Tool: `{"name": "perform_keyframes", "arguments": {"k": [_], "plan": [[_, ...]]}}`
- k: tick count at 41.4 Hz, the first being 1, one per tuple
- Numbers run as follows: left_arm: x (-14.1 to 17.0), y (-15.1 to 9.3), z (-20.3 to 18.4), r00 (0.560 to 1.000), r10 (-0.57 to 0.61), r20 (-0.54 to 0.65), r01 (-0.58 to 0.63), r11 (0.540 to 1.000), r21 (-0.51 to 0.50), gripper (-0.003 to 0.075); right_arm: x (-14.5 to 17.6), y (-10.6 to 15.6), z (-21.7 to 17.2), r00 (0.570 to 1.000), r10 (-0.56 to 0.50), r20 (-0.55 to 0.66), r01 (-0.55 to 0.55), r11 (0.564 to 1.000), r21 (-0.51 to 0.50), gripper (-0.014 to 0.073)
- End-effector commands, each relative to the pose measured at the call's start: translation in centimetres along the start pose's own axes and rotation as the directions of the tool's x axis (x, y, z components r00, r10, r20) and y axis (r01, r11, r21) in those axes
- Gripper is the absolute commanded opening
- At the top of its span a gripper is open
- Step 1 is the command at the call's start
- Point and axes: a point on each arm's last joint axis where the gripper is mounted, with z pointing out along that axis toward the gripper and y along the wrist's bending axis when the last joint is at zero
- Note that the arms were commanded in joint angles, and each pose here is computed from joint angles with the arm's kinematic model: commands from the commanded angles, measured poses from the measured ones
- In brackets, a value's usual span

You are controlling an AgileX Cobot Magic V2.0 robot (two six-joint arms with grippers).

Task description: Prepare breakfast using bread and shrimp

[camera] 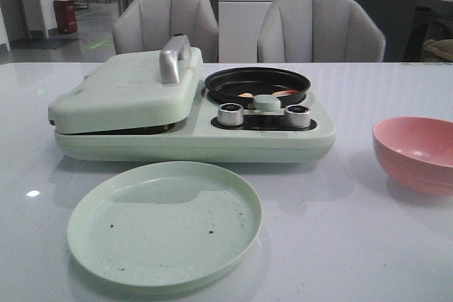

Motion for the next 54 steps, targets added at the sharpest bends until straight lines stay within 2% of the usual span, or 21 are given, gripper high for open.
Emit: {"name": "perform_keyframes", "arguments": {"k": [1, 7, 10, 22, 28, 38, 54], "plan": [[-0.7, 0.1, -0.2, 0.995, -0.01, 0.102, 0.011, 1.0, -0.01, 0.0099, -0.6, -0.4, -0.4, 0.97, -0.012, 0.241, -0.005, 0.998, 0.069, 0.0049], [-0.7, 0.1, -0.2, 0.995, -0.01, 0.102, 0.011, 1.0, -0.01, 0.0099, 2.0, -0.9, 0.6, 0.911, -0.017, 0.413, -0.042, 0.99, 0.133, 0.0049], [-0.7, 0.1, -0.2, 0.995, -0.01, 0.102, 0.011, 1.0, -0.01, 0.0099, 3.4, -1.1, 1.4, 0.891, -0.024, 0.454, -0.048, 0.988, 0.148, 0.0049], [-0.7, 0.1, -0.2, 0.995, -0.01, 0.102, 0.011, 1.0, -0.01, 0.0099, 8.3, -1.8, 5.1, 0.874, -0.03, 0.485, -0.051, 0.987, 0.154, 0.0049], [-0.7, 0.1, -0.2, 0.995, -0.01, 0.102, 0.011, 1.0, -0.01, 0.0099, 8.5, -1.8, 5.2, 0.869, -0.031, 0.493, -0.051, 0.987, 0.153, 0.0049], [-0.7, 0.1, -0.2, 0.995, -0.01, 0.102, 0.011, 1.0, -0.01, 0.0099, 7.8, -1.7, 4.8, 0.824, -0.037, 0.565, -0.055, 0.988, 0.145, 0.0049], [-0.7, 0.1, -0.2, 0.995, -0.01, 0.102, 0.011, 1.0, -0.01, 0.0099, 7.8, -1.7, 4.8, 0.825, -0.037, 0.564, -0.054, 0.988, 0.144, 0.0049]]}}
